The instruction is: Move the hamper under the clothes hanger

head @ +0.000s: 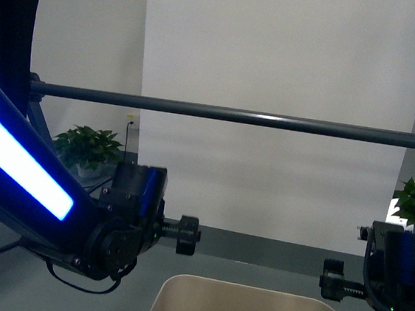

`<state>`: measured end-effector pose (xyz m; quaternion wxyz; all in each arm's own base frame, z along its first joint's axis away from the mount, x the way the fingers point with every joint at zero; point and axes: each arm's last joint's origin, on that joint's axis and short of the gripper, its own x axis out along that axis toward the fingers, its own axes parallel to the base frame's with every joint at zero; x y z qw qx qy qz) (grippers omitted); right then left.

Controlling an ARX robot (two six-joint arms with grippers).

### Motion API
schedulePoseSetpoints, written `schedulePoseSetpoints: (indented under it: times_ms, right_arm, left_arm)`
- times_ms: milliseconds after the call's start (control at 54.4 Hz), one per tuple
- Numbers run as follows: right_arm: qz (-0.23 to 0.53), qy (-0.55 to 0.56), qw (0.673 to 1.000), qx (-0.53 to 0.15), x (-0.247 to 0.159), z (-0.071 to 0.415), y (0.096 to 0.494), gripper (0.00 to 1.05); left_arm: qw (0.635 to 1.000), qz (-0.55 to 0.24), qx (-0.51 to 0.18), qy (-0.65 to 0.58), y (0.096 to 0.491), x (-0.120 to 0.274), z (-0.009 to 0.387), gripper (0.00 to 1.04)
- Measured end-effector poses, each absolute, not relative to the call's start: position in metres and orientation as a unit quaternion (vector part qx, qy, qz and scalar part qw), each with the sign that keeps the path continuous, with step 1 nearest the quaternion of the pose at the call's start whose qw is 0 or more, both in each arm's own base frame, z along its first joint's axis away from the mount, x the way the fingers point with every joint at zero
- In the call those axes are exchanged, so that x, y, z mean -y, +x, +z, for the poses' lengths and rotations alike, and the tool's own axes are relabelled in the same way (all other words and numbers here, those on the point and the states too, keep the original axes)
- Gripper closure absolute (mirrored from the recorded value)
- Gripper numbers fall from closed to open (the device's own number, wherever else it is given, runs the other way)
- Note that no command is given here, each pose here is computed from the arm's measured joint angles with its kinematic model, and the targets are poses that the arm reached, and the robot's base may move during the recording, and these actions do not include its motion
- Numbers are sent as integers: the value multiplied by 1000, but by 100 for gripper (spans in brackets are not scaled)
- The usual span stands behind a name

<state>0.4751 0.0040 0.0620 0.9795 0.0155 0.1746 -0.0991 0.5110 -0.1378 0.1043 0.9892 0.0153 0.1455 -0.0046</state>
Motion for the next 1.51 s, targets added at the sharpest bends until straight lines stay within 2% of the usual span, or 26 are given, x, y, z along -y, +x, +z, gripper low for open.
schedulePoseSetpoints:
  times_ms: [92,258,405,534,589,773,1030,1270,1306,1343,1509]
  right_arm:
    - [-89,11,986,-138,-18,88,470,8]
    - [-94,9,991,-96,-34,112,461,8]
    - [-96,13,993,-60,-49,124,449,8]
    - [-84,13,995,-57,-57,126,445,8]
    - [-81,13,995,-58,-59,125,444,8]
    - [2,8,1000,-16,-53,122,419,26]
    - [-2,3,1000,6,-32,142,358,58]
    - [1,1,1000,-5,-22,145,308,88]
    - [1,1,1000,-8,-20,145,297,95]
    - [1,1,1000,-10,-18,145,285,104]
    - [0,-1,1000,-13,-12,151,253,103]
  left_arm:
    - [994,-5,-107,6,499,141,135,7]
    - [997,-15,-76,-2,480,147,155,7]
    - [997,-36,-65,-4,463,154,159,7]
    - [996,-44,-71,0,457,159,154,7]
    - [997,-35,-63,5,455,158,152,10]
    - [1000,-16,-13,-6,424,133,152,31]
    - [1000,4,18,-13,361,79,172,63]
    - [1000,-5,-5,-7,311,55,161,93]
    - [1000,-6,-8,-7,298,50,159,101]
    - [1000,-6,-9,-7,288,45,159,101]
    - [1000,-1,-4,-8,253,29,162,101]
